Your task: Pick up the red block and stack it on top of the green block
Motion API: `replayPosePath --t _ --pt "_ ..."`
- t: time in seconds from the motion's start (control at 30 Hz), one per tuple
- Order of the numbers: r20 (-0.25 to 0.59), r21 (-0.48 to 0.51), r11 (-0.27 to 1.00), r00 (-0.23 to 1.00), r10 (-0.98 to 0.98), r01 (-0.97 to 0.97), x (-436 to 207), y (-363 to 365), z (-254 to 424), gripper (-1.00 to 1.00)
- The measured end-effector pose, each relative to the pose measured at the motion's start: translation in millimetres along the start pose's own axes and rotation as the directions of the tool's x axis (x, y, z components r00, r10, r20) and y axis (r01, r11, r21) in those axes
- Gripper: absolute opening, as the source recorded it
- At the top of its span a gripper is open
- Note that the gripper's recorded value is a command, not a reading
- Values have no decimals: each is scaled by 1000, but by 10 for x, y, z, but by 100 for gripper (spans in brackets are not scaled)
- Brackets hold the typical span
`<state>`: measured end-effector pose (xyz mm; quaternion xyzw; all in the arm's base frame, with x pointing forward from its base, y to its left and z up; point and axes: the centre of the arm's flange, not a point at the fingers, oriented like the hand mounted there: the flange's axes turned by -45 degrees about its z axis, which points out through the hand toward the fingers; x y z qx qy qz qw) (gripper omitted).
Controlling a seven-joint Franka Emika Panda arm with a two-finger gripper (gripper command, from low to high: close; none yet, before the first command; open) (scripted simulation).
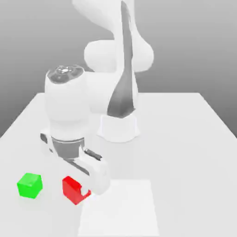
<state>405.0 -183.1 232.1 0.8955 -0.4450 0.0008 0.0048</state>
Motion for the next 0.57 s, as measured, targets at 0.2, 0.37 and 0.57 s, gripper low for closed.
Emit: replayPosePath --t 0.2,0.37,0.57 --pt "7 7 957 957 290 -290 287 1071 32 -100" --pt "7 7 958 958 285 -285 266 1040 460 100" --pt "8 7 959 959 285 -285 264 1040 475 100"
